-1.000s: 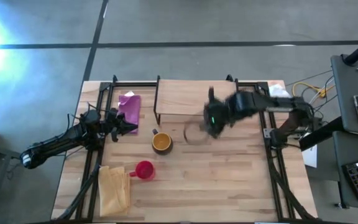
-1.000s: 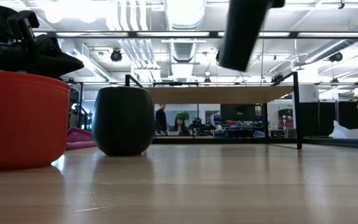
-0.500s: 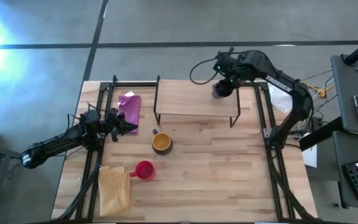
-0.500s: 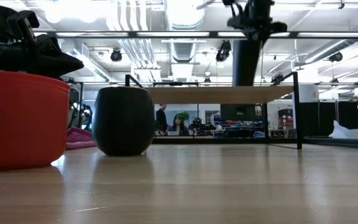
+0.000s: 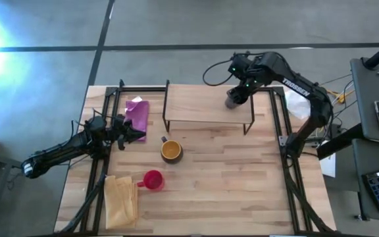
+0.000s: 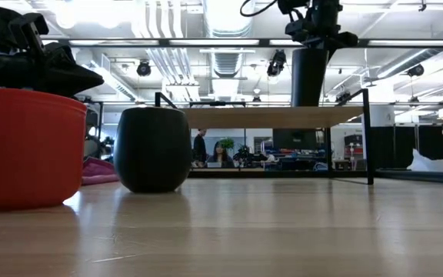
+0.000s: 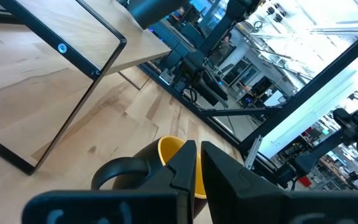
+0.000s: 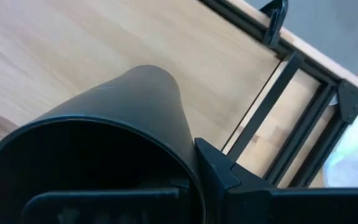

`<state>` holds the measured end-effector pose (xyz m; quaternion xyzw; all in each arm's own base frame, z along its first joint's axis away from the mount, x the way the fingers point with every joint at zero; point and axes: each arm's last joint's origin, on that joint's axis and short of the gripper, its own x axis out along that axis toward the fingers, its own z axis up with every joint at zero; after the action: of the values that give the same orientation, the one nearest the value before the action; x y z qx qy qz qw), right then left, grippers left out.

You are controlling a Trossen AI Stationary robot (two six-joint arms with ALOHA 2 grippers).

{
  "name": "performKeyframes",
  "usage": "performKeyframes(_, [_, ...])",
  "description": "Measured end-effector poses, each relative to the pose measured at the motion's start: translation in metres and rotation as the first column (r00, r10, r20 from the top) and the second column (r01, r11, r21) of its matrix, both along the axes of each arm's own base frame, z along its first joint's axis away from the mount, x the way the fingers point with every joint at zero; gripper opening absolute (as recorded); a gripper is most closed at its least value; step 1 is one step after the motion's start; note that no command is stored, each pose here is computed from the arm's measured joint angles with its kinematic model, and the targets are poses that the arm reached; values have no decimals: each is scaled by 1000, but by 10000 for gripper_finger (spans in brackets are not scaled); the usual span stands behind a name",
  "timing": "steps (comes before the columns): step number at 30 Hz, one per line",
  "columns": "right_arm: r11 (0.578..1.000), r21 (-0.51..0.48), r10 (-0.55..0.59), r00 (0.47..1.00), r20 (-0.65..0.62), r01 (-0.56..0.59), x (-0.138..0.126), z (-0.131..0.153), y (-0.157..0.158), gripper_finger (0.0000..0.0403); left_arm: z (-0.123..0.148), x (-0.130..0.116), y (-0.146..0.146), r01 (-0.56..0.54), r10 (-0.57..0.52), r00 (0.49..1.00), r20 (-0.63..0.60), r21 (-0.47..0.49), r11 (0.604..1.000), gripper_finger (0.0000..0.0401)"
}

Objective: Stack small to large cups/mugs on shelf
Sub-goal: Put the black cup on the shelf, then put the black mug on the shelf

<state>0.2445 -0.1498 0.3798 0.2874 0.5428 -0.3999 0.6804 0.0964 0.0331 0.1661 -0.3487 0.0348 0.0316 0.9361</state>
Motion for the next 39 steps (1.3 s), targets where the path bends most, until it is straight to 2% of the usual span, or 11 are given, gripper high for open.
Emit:
performKeyframes(4, [999, 51, -9, 1000, 14, 8, -1, -4, 2, 9, 0, 0, 0, 0, 0, 1000, 0, 0, 1000, 10])
performKeyframes(11, [999, 32, 15, 1000, -17, -15, -6, -8, 4, 12, 0, 0, 0, 0, 0, 1000, 0, 0, 1000, 10])
performKeyframes(15, [999, 33, 22, 1000, -19, -22, -12, -6, 7, 35, 0, 0, 0, 0, 0, 1000, 0, 0, 1000, 10])
performKeyframes(21, [1000, -3, 20, 999, 41, -20, -25, 10, 16, 84, 0, 0, 0, 0, 0, 1000, 0, 0, 1000, 10])
performKeyframes(25, [1000, -18, 4, 997, 78, -3, -33, 19, 22, 103, 0, 0, 0, 0, 0, 1000, 0, 0, 1000, 10])
performKeyframes(31, [998, -56, 0, 987, 162, 9, -41, 32, 33, 116, 0, 0, 0, 0, 0, 1000, 0, 0, 1000, 10])
performKeyframes(39, [992, -126, 49, 953, 300, -12, -46, 48, 46, 116, 0, 0, 0, 0, 0, 1000, 0, 0, 1000, 10])
